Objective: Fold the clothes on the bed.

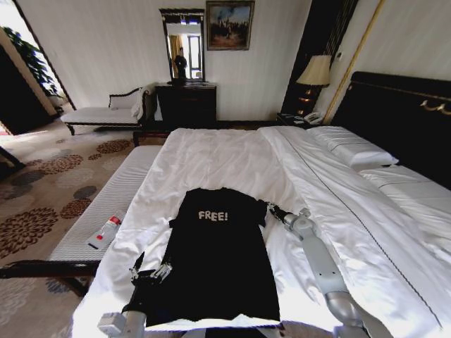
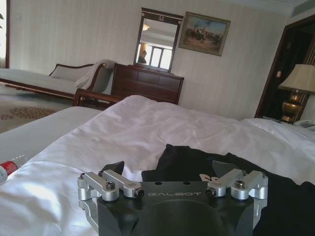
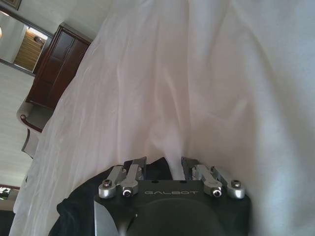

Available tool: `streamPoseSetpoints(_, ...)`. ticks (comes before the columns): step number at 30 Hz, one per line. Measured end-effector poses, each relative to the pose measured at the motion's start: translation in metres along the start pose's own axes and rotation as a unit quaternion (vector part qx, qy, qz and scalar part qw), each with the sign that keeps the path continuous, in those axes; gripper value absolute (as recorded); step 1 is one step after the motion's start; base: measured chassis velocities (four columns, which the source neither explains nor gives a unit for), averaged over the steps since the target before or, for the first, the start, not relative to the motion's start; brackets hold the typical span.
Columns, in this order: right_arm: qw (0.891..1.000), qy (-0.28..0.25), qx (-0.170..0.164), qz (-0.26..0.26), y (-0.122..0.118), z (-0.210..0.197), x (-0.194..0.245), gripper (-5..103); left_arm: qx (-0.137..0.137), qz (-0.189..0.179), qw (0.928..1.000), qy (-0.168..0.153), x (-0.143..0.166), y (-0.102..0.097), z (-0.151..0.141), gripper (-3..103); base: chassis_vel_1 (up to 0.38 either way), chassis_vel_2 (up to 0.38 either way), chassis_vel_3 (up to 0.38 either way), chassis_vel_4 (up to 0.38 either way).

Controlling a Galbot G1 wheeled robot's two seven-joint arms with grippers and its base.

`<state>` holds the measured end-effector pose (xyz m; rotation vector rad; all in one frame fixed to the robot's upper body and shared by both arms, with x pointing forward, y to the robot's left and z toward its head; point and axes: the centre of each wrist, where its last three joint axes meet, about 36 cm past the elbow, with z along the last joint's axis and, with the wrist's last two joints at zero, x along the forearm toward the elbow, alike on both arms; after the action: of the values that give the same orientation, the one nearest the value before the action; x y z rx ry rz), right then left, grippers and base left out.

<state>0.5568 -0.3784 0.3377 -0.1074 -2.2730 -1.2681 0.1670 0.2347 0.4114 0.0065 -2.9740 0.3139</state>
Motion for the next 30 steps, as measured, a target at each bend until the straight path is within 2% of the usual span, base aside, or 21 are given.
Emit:
streamPoseSetpoints(3,1.0,0.002,0.005,-0.002,0.006,-0.003,-0.006,26,-0.001,-0.002,1.0,0.0,0.001,0.001,-0.001,100,0.0,0.0,0.0,0.0)
streamPoseSetpoints(5,1.0,0.003,0.007,-0.003,0.009,-0.003,-0.008,26,-0.001,-0.003,1.0,-0.001,0.001,0.001,-0.001,100,0.0,0.0,0.0,0.0)
streamPoseSetpoints(8,1.0,0.009,0.016,-0.004,0.015,0.001,-0.013,10,0.0,-0.005,1.0,-0.004,0.001,0.002,-0.003,100,0.0,0.0,0.0,0.0)
streamPoseSetpoints(9,1.0,0.009,0.016,-0.004,0.015,0.001,-0.013,10,0.0,-0.005,1.0,-0.004,0.001,0.002,-0.003,100,0.0,0.0,0.0,0.0)
streamPoseSetpoints(11,1.0,0.014,0.026,0.0,0.017,0.005,-0.015,2,0.002,-0.006,1.0,-0.005,0.001,0.002,-0.005,100,0.0,0.0,0.0,0.0)
streamPoseSetpoints(16,0.998,0.015,0.058,0.005,0.021,0.011,-0.013,0,0.004,-0.007,0.9999,-0.007,0.0,0.002,-0.005,100,0.0,0.0,0.0,0.0)
streamPoseSetpoints(19,0.993,-0.011,0.121,0.014,0.028,0.017,-0.007,0,0.006,-0.006,0.9999,-0.009,-0.001,0.002,-0.006,100,0.0,0.0,0.0,0.0)
streamPoseSetpoints(20,0.993,-0.011,0.121,0.014,0.028,0.017,-0.007,0,0.006,-0.006,0.9999,-0.009,-0.001,0.002,-0.006,100,0.0,0.0,0.0,0.0)
streamPoseSetpoints(23,0.978,-0.049,0.202,0.022,0.036,0.026,0.001,0,0.009,-0.007,0.9999,-0.009,-0.003,0.002,-0.005,100,0.0,0.0,0.0,0.0)
streamPoseSetpoints(25,0.961,-0.08,0.265,0.027,0.038,0.034,0.006,0,0.011,-0.008,0.9999,-0.01,-0.003,0.002,-0.005,100,0.0,0.0,0.0,0.0)
streamPoseSetpoints(26,0.961,-0.08,0.265,0.027,0.038,0.034,0.006,0,0.011,-0.008,0.9999,-0.01,-0.003,0.002,-0.005,100,0.0,0.0,0.0,0.0)
streamPoseSetpoints(27,0.949,-0.091,0.3,0.031,0.037,0.04,0.009,0,0.013,-0.009,0.9998,-0.01,-0.004,0.002,-0.005,100,0.0,0.0,0.0,0.0)
streamPoseSetpoints(28,0.932,-0.104,0.346,0.033,0.035,0.048,0.013,0,0.014,-0.009,0.9998,-0.011,-0.004,0.003,-0.006,100,0.0,0.0,0.0,0.0)
streamPoseSetpoints(30,0.906,-0.12,0.405,0.03,0.032,0.062,0.017,0,0.015,-0.01,0.9998,-0.012,-0.005,0.003,-0.005,100,0.0,0.0,0.0,0.0)
